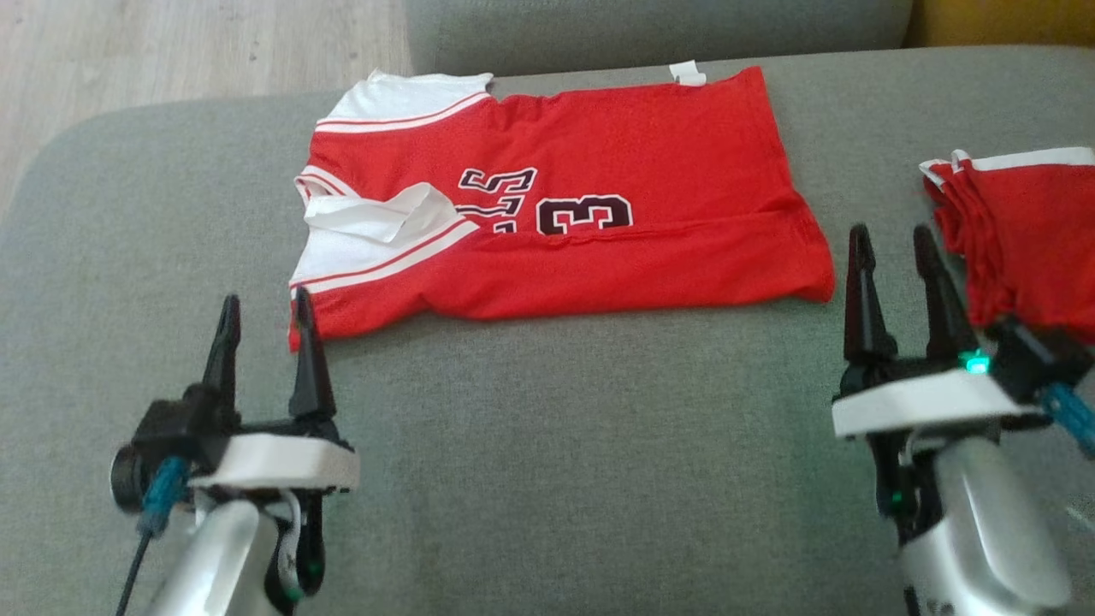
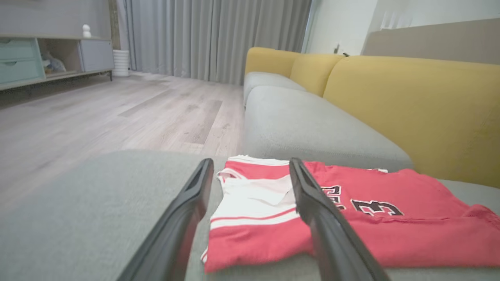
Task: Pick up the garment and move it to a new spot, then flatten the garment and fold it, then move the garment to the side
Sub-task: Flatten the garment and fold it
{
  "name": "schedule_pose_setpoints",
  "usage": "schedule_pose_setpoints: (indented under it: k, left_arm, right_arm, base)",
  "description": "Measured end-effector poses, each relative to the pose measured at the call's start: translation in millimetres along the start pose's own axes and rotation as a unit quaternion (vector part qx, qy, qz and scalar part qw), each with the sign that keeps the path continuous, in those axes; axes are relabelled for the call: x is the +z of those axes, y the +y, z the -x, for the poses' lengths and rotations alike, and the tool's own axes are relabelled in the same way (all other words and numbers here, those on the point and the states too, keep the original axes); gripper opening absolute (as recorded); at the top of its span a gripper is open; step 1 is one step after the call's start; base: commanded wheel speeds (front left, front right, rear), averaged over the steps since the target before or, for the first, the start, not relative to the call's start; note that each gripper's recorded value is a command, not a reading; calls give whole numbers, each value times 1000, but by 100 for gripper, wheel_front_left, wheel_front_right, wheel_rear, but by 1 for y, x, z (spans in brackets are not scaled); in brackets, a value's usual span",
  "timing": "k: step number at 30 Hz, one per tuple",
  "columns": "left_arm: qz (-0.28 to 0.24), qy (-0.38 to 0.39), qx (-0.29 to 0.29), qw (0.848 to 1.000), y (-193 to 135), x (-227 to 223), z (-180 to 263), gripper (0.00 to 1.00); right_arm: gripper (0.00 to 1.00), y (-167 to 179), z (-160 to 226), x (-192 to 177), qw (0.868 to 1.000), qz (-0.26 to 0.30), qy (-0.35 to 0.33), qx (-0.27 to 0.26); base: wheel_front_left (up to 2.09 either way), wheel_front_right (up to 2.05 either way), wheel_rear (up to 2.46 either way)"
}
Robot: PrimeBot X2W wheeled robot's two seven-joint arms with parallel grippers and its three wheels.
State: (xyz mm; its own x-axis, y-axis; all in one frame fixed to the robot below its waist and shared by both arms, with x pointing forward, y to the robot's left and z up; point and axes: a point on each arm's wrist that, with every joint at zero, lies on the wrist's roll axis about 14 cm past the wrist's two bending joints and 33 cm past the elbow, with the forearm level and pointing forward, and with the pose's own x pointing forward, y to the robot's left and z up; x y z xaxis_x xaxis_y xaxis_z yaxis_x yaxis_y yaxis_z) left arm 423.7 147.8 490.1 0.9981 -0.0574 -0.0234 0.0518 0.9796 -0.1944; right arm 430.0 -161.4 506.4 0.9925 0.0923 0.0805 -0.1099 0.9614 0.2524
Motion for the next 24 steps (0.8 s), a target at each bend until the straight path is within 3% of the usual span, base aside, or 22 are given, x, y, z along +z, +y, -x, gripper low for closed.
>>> schedule_pose_setpoints:
  k: [12, 24]
  left_arm:
    - [-29, 48, -9, 998, 11, -37, -17, 100]
    - [-71, 205, 27, 976, 36, -112, -59, 100]
  right_arm:
    - [100, 2, 9, -16, 1000, -21, 17, 0]
    - [100, -10, -6, -36, 999, -22, 39, -11]
  base:
    - [0, 0, 0]
    - [0, 0, 0]
